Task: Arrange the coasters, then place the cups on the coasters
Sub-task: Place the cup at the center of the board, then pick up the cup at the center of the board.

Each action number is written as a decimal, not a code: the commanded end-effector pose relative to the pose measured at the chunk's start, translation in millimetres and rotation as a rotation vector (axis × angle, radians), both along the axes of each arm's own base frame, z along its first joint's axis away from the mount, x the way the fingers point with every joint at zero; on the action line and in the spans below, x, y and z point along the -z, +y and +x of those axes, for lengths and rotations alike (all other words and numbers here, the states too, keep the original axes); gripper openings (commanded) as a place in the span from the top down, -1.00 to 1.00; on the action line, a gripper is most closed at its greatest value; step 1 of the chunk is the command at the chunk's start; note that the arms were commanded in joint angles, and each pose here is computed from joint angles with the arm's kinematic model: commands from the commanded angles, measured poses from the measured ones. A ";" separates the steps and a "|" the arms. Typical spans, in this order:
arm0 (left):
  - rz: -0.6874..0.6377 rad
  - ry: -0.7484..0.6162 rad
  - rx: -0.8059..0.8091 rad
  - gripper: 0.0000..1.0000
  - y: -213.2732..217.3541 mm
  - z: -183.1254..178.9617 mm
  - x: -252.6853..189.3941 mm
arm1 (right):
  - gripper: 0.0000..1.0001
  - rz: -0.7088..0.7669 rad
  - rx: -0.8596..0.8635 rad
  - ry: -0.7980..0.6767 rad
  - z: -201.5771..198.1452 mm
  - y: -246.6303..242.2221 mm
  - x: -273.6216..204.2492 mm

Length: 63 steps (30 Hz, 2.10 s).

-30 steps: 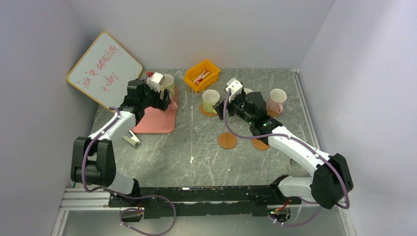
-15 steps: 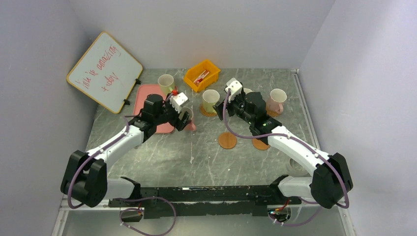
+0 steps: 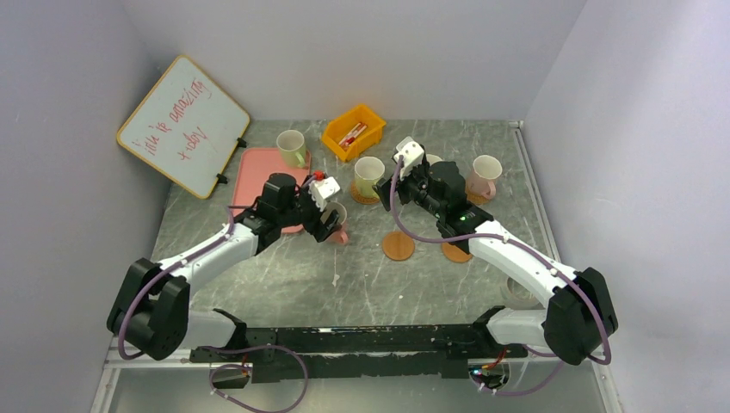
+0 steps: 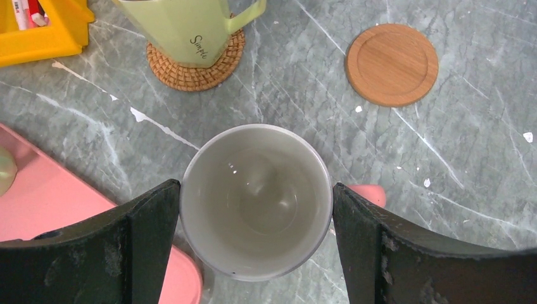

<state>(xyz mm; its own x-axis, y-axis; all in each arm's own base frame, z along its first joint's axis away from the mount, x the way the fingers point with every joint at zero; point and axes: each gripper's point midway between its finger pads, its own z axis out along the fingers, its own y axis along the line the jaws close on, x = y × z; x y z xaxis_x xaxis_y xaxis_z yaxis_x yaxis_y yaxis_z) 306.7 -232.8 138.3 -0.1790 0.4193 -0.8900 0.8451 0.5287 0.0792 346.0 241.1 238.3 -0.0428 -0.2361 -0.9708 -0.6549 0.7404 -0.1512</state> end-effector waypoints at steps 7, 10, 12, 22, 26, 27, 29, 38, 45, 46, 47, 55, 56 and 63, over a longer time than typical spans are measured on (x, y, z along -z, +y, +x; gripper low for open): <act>-0.049 -0.090 0.078 -0.55 -15.1 4.5 -18.2 | -0.85 0.018 -0.026 -0.041 0.6 4.4 -9.4; -0.045 -0.087 0.085 -0.63 -15.0 3.3 -15.8 | -0.85 0.016 -0.029 -0.041 0.3 5.0 -8.6; -0.042 -0.093 0.087 -0.66 -14.7 3.2 -15.6 | -0.85 0.014 -0.031 -0.037 0.4 5.3 -7.4; -0.039 -0.088 0.103 -0.94 -15.7 1.0 -14.6 | -0.84 0.013 -0.036 -0.033 0.3 6.4 -6.1; -0.042 -0.096 0.091 -0.94 -14.5 2.1 -15.4 | -0.85 0.012 -0.040 -0.027 0.0 7.1 -5.0; -0.043 -0.096 0.087 -0.95 -14.2 2.5 -16.0 | -0.85 0.013 -0.041 -0.026 -0.4 7.6 -5.1; -0.042 -0.110 0.054 -0.96 -10.9 6.5 -18.7 | -0.85 0.013 -0.049 -0.025 -1.3 8.3 -4.6; -0.080 -0.238 -0.130 -0.93 14.8 25.9 -46.7 | -0.85 0.003 -0.236 0.033 -24.6 33.6 8.9; -0.137 -0.342 -0.504 -0.93 86.5 67.3 -71.2 | -0.99 -0.054 -0.512 0.100 -72.0 69.8 30.7; -0.143 -0.346 -0.541 -0.93 95.1 70.7 -71.9 | -0.99 -0.067 -0.532 0.096 -76.9 73.8 32.6; -0.148 -0.349 -0.574 -0.93 101.8 73.7 -72.4 | -0.99 -0.081 -0.544 0.090 -80.3 77.0 34.7; -0.110 -0.343 -0.735 -0.93 130.0 91.9 -63.2 | -0.99 -0.176 -0.573 0.113 -90.0 94.8 68.7; -0.102 -0.343 -0.759 -0.93 134.1 93.7 -61.6 | -0.99 -0.182 -0.567 0.124 -89.1 96.3 74.2; -0.084 -0.334 -0.785 -0.93 139.8 98.3 -54.5 | -0.99 -0.210 -0.553 0.167 -87.9 106.6 101.1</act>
